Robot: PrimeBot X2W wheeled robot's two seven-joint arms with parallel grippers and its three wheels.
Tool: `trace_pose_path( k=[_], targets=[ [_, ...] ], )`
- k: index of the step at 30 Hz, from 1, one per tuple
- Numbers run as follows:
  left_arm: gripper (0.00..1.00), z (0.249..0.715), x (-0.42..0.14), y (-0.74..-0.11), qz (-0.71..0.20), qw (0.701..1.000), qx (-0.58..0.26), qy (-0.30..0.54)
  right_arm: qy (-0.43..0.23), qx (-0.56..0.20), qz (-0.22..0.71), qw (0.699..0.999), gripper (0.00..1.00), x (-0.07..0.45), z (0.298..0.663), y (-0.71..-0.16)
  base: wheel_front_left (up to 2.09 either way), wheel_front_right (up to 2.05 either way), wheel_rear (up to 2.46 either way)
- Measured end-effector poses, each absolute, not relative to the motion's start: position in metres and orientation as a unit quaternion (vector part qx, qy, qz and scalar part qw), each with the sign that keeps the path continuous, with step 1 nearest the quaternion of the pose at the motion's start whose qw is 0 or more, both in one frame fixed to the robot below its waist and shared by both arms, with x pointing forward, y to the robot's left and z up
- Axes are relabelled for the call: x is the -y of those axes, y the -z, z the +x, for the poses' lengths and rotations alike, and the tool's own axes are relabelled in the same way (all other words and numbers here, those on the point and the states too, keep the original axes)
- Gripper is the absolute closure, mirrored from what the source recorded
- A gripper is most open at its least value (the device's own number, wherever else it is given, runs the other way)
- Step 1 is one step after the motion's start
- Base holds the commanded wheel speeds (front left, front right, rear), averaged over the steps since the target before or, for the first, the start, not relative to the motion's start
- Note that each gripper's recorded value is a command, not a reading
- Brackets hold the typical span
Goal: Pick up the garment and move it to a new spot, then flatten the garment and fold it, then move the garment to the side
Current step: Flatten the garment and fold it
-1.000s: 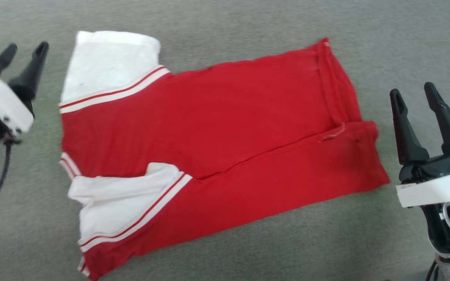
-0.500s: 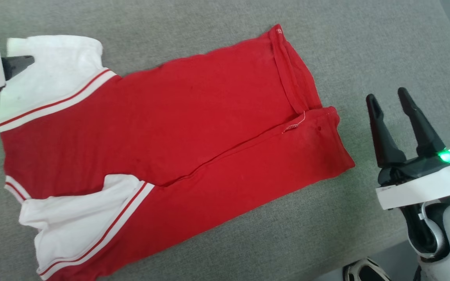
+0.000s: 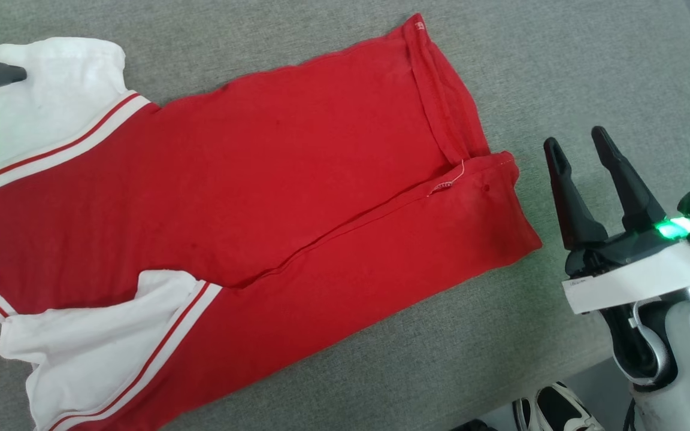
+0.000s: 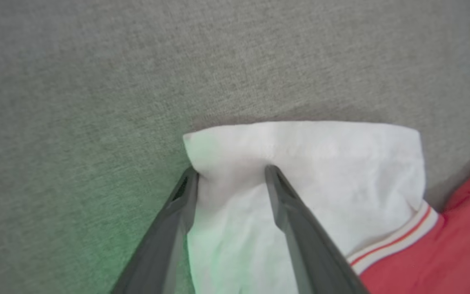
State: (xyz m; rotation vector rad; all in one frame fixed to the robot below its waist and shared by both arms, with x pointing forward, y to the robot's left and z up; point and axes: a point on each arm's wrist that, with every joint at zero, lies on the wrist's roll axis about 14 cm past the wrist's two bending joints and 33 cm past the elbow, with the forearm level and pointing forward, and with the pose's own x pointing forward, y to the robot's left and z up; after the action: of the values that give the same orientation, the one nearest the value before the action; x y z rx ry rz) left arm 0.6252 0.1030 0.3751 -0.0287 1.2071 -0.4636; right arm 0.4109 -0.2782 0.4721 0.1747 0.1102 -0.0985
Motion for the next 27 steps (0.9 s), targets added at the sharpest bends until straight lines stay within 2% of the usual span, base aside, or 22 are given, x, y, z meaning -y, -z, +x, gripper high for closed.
trace_pose_path(
  k=[1,7,12,18,27],
  targets=[
    [1.00,0.624,-0.102,-0.375,-0.017,0.796,-0.565,0.218,0.045,-0.055,0.087,0.994,0.00,0.277,0.413,-0.472,0.00,0.00,0.00],
    [1.00,0.625,-0.097,-0.373,-0.014,0.797,-0.558,0.231,-0.002,-0.081,0.065,0.995,0.00,0.261,0.433,-0.470,0.00,0.00,0.00],
    [1.00,0.627,-0.095,-0.374,-0.019,0.804,-0.545,0.237,-0.065,-0.160,0.015,0.985,0.00,0.245,0.459,-0.459,0.00,0.00,0.00],
    [1.00,0.627,-0.094,-0.373,-0.021,0.810,-0.531,0.249,-0.112,-0.268,-0.018,0.957,0.00,0.237,0.497,-0.442,0.00,0.00,0.00],
    [1.00,0.630,-0.097,-0.371,-0.030,0.817,-0.513,0.261,-0.126,-0.389,-0.032,0.912,0.00,0.235,0.537,-0.415,0.00,0.00,0.00]
  ],
)
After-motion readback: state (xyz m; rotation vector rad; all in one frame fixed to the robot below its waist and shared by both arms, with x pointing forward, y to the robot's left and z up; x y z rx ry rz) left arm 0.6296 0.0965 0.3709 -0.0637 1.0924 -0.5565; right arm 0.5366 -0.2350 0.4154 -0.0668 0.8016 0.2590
